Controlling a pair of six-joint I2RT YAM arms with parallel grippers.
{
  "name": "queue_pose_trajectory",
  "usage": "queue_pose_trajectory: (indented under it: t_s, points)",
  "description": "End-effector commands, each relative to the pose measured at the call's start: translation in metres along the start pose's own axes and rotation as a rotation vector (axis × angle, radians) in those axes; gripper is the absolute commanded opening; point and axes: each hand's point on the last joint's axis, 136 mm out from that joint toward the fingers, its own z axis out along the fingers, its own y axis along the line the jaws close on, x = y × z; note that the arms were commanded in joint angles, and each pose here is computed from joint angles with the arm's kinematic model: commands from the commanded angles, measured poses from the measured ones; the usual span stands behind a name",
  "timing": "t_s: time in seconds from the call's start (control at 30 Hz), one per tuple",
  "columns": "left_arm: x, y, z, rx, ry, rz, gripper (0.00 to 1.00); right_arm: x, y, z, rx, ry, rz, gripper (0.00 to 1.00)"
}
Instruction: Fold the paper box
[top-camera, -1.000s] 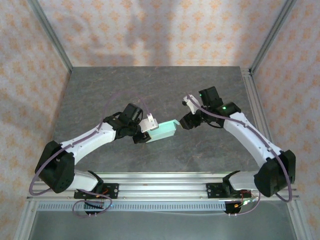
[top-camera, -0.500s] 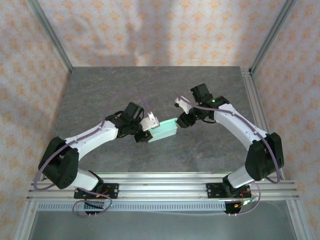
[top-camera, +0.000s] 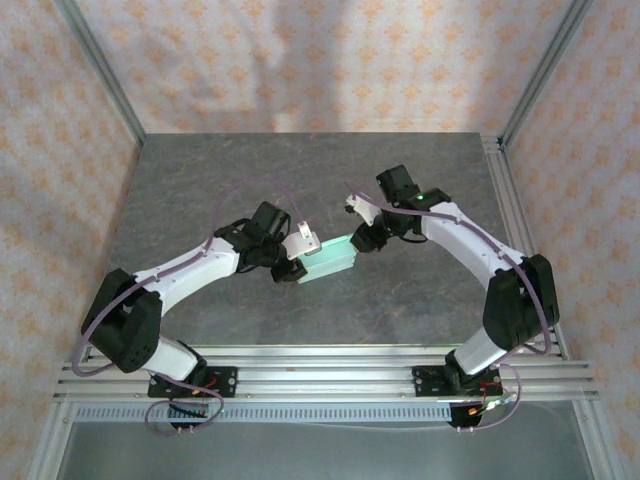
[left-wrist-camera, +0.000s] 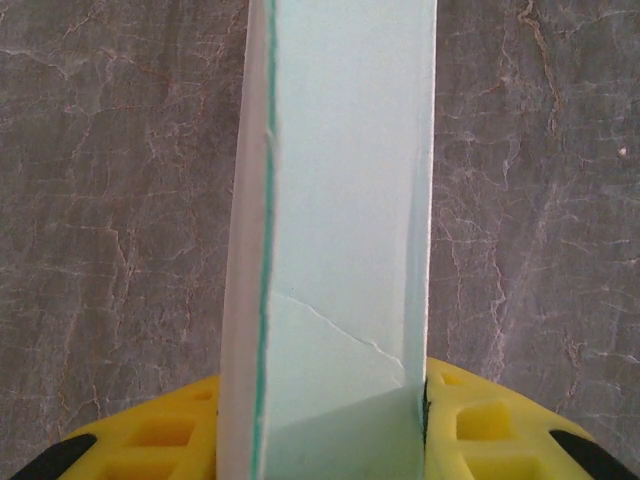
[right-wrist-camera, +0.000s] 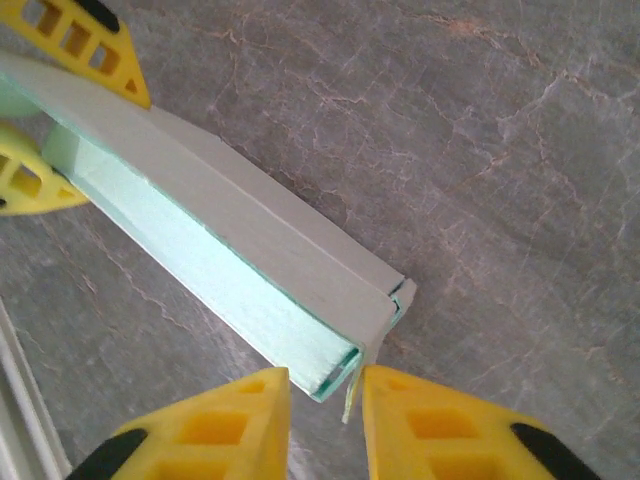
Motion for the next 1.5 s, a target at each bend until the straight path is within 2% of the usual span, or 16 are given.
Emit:
queue_pose_trajectory:
  t_s: [0.0, 0.13, 0.3, 0.5, 0.63, 0.83, 1.07, 1.33, 1.47]
  points:
    - [0.022, -0.006, 0.007, 0.04, 0.09, -0.016, 0.36, -0.011, -0.005, -0.005, 0.037, -0.025, -0.024, 0.45]
    - [0.022, -0.007, 0.006, 0.044, 0.089, -0.013, 0.36, -0.01, -0.007, -0.003, 0.041, -0.029, -0.003, 0.46]
    - [0.022, -0.008, 0.006, 0.051, 0.093, -0.012, 0.36, -0.008, -0.013, 0.003, 0.055, -0.01, 0.019, 0.27]
    - [0.022, -0.009, 0.007, 0.061, 0.096, -0.013, 0.36, -0.006, -0.014, 0.003, 0.063, -0.003, 0.021, 0.15]
    - [0.022, -0.009, 0.007, 0.062, 0.096, -0.01, 0.36, -0.005, -0.013, 0.002, 0.063, 0.003, 0.026, 0.0]
    - [0.018, -0.007, 0.008, 0.063, 0.088, -0.028, 0.37, -0.007, -0.011, -0.003, 0.065, -0.009, 0.076, 0.0]
    - [0.014, -0.001, 0.011, 0.033, 0.081, -0.03, 0.37, -0.014, -0.011, -0.001, 0.093, -0.059, 0.258, 0.0]
    - [0.011, 0.006, 0.016, 0.029, 0.11, -0.038, 0.37, -0.017, -0.019, -0.013, 0.217, -0.158, 0.416, 0.0]
    - [0.01, 0.005, 0.018, 0.047, 0.118, -0.036, 0.39, -0.011, -0.02, -0.006, 0.214, -0.155, 0.492, 0.0]
